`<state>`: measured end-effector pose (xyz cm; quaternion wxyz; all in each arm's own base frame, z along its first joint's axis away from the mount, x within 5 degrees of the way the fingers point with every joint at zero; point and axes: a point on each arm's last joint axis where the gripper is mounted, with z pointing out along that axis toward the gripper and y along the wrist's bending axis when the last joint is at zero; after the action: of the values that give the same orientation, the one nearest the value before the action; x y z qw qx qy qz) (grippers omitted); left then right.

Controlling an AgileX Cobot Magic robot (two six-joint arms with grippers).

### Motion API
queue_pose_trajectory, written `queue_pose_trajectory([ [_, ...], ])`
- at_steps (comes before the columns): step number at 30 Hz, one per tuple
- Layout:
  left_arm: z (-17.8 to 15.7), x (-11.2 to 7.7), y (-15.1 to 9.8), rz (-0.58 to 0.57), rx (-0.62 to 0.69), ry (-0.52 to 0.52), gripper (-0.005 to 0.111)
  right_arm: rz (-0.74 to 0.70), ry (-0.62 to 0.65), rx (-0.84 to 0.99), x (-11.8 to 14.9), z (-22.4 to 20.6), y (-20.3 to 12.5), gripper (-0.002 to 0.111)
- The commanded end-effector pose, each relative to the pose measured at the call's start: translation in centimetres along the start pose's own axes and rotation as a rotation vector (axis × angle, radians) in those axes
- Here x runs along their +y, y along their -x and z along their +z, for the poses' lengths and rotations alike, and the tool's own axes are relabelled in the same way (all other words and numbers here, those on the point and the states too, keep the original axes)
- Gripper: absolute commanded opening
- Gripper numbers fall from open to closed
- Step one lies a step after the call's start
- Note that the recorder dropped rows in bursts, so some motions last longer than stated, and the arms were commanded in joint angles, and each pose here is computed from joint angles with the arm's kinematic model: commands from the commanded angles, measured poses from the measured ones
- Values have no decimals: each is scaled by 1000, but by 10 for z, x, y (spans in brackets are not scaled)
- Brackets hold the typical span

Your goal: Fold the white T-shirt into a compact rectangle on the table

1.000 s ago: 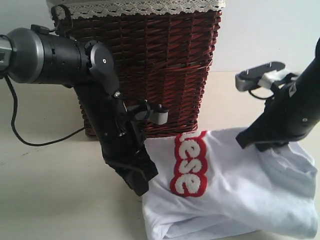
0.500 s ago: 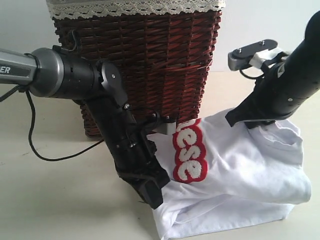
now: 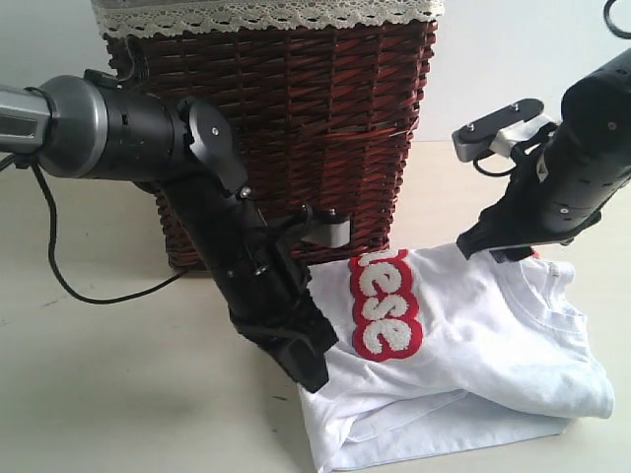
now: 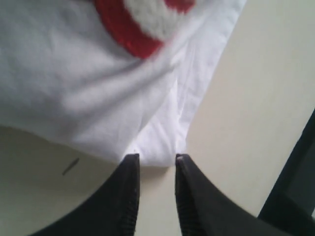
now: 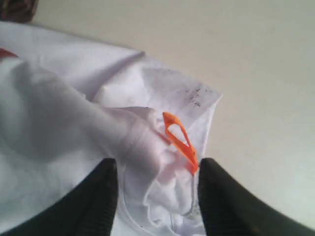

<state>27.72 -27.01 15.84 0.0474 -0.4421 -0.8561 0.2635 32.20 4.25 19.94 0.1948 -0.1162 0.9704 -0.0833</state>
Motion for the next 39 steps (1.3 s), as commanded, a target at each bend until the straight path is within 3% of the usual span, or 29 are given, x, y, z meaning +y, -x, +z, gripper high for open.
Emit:
queue_pose_trajectory([
  [1, -1, -5, 17, -13, -189, -61, 27, 49, 54, -19, 4, -13, -3, 28],
  [4, 8, -4, 24, -16, -246, -103, 27, 10, 115, 13, 11, -8, -11, 10],
  [7, 19, 5, 27, -34, -257, -66, 27, 9, 160, -1, 16, -4, -16, 0],
  [12, 42, 19, 24, -71, -215, -63, 27, -5, 221, 10, 24, 9, -17, 0],
  [16, 57, 23, 11, -73, -71, -106, 27, 10, 250, 80, 31, 32, -22, 0],
  [19, 59, 30, -2, -81, 62, -40, 27, 12, 254, 129, 35, 50, -26, 0],
  [22, 50, 39, -16, -88, 202, 40, 27, 12, 254, 159, 39, 66, -30, 0],
  [25, 38, 45, -20, -94, 227, 70, 27, 49, 308, 181, 45, 71, -32, 0],
  [29, 18, 54, -31, -133, 271, 39, 26, -54, 381, 159, 83, 66, -31, 0],
  [33, -15, 53, -32, -143, 189, 67, 9, -140, 397, 108, 112, 59, -29, 0],
  [39, -61, 30, -29, -123, 27, 82, 3, -160, 344, 9, 103, 33, -18, 0],
])
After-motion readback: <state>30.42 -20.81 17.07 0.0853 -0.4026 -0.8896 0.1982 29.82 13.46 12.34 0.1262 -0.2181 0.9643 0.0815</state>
